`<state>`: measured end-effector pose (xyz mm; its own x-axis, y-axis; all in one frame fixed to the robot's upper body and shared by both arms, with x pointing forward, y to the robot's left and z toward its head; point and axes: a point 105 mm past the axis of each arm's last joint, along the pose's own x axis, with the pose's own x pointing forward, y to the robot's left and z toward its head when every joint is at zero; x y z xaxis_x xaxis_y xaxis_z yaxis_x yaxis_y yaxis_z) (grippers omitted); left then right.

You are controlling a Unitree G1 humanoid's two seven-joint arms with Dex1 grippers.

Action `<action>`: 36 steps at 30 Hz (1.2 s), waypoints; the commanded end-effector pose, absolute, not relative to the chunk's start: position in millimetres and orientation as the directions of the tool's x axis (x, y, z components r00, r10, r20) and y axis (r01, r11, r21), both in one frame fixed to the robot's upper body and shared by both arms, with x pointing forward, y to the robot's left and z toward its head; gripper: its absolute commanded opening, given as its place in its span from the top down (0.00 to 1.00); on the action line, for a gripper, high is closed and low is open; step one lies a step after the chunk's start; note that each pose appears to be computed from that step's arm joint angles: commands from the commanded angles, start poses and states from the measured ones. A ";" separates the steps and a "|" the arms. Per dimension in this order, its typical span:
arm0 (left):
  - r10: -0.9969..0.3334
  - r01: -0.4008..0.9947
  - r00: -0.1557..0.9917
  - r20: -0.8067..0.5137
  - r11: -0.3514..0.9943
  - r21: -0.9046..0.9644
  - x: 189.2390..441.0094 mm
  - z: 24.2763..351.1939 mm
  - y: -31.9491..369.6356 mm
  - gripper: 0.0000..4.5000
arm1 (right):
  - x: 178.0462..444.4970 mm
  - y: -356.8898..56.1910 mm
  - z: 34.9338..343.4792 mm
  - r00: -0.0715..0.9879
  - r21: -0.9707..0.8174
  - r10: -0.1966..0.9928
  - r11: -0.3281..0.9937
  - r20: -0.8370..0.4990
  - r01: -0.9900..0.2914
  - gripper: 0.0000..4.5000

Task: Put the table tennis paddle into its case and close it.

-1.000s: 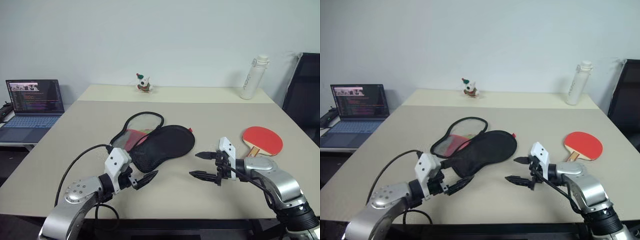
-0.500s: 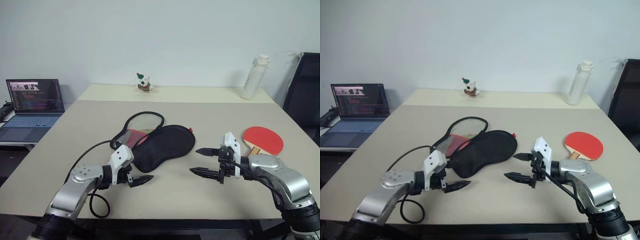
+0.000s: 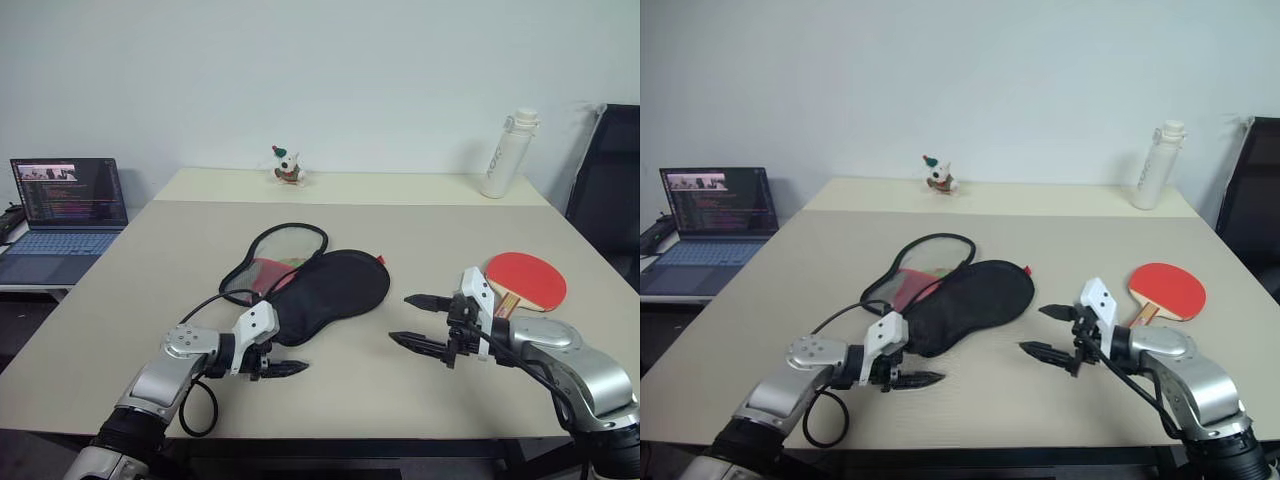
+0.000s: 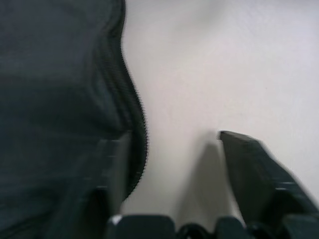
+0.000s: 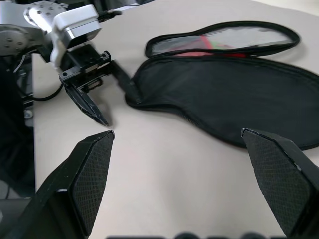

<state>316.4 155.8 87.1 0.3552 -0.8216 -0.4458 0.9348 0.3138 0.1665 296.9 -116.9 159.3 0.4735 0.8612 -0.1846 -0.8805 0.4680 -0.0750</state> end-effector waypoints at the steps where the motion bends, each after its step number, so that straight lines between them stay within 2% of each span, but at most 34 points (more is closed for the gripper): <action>1: -0.829 0.922 0.388 -0.404 0.346 0.175 323.2 97.6 154.6 0.62 | 298.0 -121.3 180.0 0.503 -0.140 0.854 0.486 -0.136 -0.863 0.00; 5: -0.800 0.883 0.468 -0.375 0.419 0.210 335.5 101.5 147.0 0.97 | 300.8 -123.9 187.1 0.512 -0.155 0.847 0.492 -0.140 -0.857 0.00; 6: -0.802 0.882 0.470 -0.368 0.423 0.207 335.4 102.0 140.3 0.99 | 301.5 -124.5 188.7 0.513 -0.156 0.847 0.493 -0.140 -0.856 0.00; 13: -0.854 0.903 0.426 -0.299 0.418 0.095 330.1 103.3 65.7 0.99 | 305.7 -133.5 194.7 0.523 -0.166 0.838 0.500 -0.157 -0.850 0.00; 18: -0.870 0.912 0.407 -0.278 0.403 0.075 339.1 103.2 18.5 0.99 | 308.2 -138.9 195.7 0.536 -0.181 0.827 0.508 -0.172 -0.842 0.00; 22: -0.885 0.923 0.385 -0.263 0.373 0.099 338.8 110.3 12.2 0.99 | 307.7 -140.8 197.2 0.543 -0.186 0.822 0.515 -0.171 -0.837 0.00; 26: -0.869 0.906 0.423 -0.258 0.403 0.129 341.4 116.1 41.5 0.99 | 303.4 -143.5 193.1 0.547 -0.174 0.818 0.521 -0.179 -0.836 0.00; 30: -0.845 0.886 0.462 -0.270 0.425 0.186 338.9 119.0 70.5 0.80 | 300.6 -144.5 187.3 0.543 -0.155 0.818 0.521 -0.189 -0.839 0.00; 36: -0.836 0.871 0.489 -0.249 0.451 0.198 326.5 122.5 101.1 0.31 | 300.8 -140.6 184.4 0.531 -0.147 0.826 0.510 -0.191 -0.847 0.00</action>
<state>329.2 97.6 106.7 0.4884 -0.8181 -0.3037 0.8726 0.4601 0.1640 302.9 -143.1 174.9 0.5348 0.8175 -0.2138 -0.8448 0.5231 -0.1128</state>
